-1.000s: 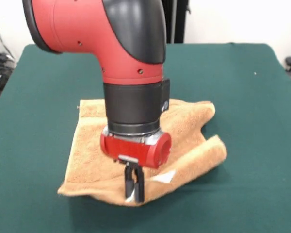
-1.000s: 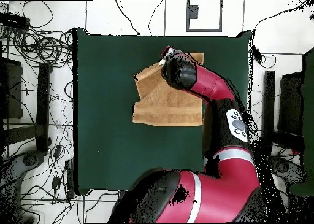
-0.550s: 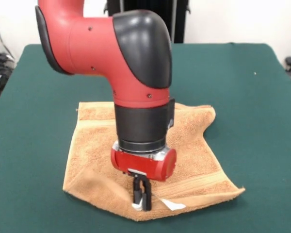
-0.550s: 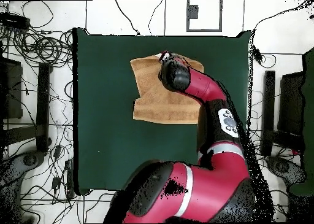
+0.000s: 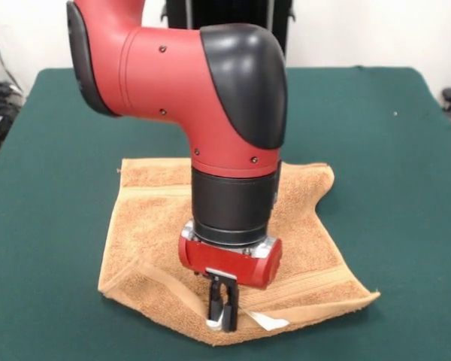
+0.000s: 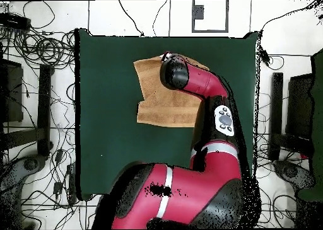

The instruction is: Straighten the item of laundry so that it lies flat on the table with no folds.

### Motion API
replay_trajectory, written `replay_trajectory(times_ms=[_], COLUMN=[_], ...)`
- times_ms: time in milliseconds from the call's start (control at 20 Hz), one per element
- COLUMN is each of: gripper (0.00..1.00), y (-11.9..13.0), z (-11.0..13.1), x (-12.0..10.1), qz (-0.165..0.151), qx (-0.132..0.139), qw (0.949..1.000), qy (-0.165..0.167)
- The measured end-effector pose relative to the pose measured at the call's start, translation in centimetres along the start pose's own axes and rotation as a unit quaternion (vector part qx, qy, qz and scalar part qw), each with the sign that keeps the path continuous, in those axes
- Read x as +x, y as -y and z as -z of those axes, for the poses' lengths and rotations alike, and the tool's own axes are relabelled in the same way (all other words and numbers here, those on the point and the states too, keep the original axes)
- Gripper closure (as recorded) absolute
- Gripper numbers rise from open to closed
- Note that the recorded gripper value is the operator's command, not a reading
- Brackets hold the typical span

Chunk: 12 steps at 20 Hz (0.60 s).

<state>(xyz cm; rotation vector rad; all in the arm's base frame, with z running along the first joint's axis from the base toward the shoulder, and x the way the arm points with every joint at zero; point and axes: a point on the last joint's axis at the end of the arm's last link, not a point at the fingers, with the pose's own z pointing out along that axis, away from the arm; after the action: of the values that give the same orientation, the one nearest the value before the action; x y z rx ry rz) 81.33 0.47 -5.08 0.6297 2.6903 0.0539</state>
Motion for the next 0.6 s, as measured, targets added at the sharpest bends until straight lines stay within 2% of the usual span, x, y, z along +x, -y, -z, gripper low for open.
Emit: replay_trajectory(times_ms=[600], gripper=[1.0], y=[-0.11], z=[0.23], x=[0.07], qz=[0.028], qx=[0.023], qw=[0.9993], qy=[-0.006])
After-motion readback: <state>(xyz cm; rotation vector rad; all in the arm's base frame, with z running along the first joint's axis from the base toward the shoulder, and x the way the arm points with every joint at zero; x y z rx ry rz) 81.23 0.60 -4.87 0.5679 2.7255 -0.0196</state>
